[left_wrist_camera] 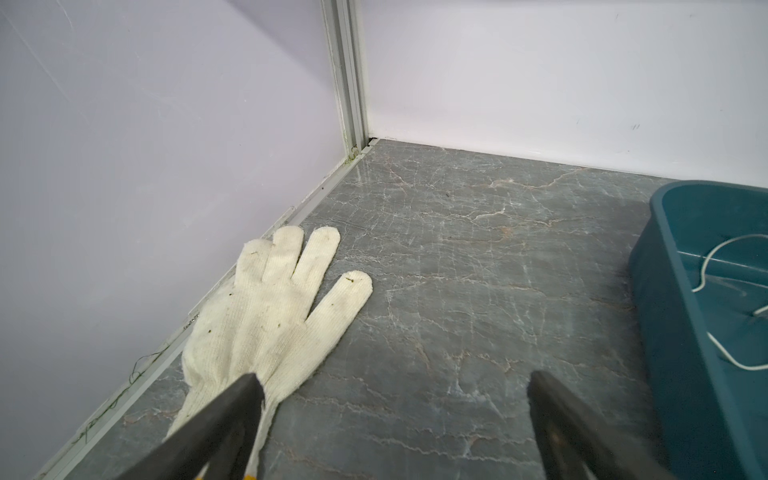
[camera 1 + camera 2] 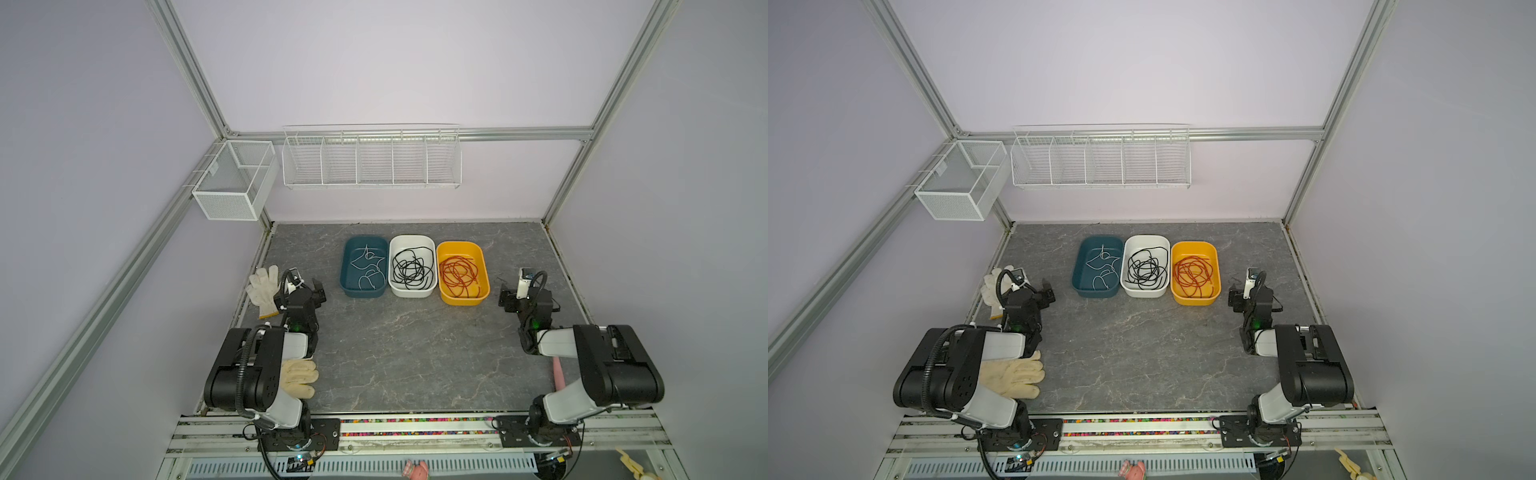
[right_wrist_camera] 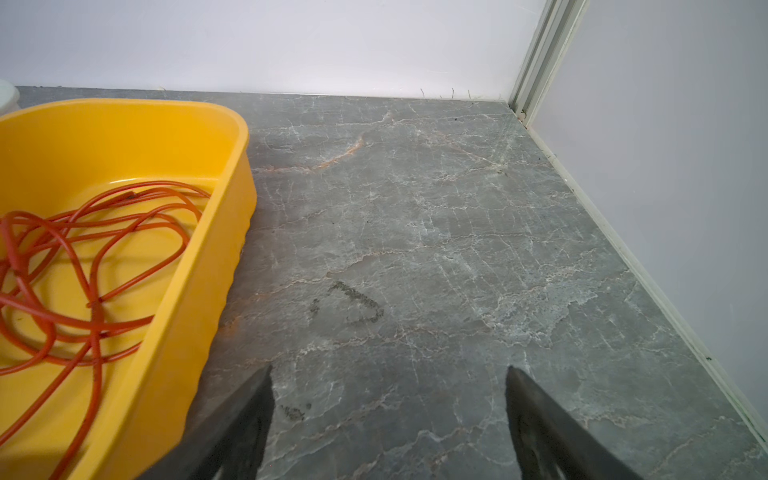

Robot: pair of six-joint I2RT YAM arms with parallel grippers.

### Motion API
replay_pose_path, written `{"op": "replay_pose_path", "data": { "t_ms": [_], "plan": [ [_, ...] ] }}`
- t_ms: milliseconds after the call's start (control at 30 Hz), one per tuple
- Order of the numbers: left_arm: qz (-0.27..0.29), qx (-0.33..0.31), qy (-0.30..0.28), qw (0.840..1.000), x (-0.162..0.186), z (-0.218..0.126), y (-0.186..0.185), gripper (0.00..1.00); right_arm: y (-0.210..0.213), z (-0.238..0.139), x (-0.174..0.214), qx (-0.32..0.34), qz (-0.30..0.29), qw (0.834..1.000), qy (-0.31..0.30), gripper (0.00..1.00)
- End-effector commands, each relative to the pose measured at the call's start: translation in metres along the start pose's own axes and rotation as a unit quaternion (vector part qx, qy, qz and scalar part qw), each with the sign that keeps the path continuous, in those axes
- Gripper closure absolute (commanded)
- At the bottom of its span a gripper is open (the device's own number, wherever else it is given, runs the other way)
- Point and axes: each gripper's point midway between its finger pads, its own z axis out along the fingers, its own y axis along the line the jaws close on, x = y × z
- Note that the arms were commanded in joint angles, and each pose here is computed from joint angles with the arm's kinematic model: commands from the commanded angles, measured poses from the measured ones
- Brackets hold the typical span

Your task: Untangle the cables

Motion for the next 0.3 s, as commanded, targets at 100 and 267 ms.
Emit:
{"op": "replay_pose_path", "data": {
  "t_ms": [100,267],
  "plan": [
    [-0.011,0.004,-0.016,1.0,-0.0088,0.0022,-0.0014,0.01,0.0032,-0.0006,-0.0102,-0.008,-0.002,1.0,-0.014,0.12],
    [-0.01,0.004,-0.016,1.0,-0.0089,0.0022,-0.0014,0.01,0.0028,-0.0011,-0.0109,-0.007,-0.001,1.0,-0.016,0.12]
  ]
}}
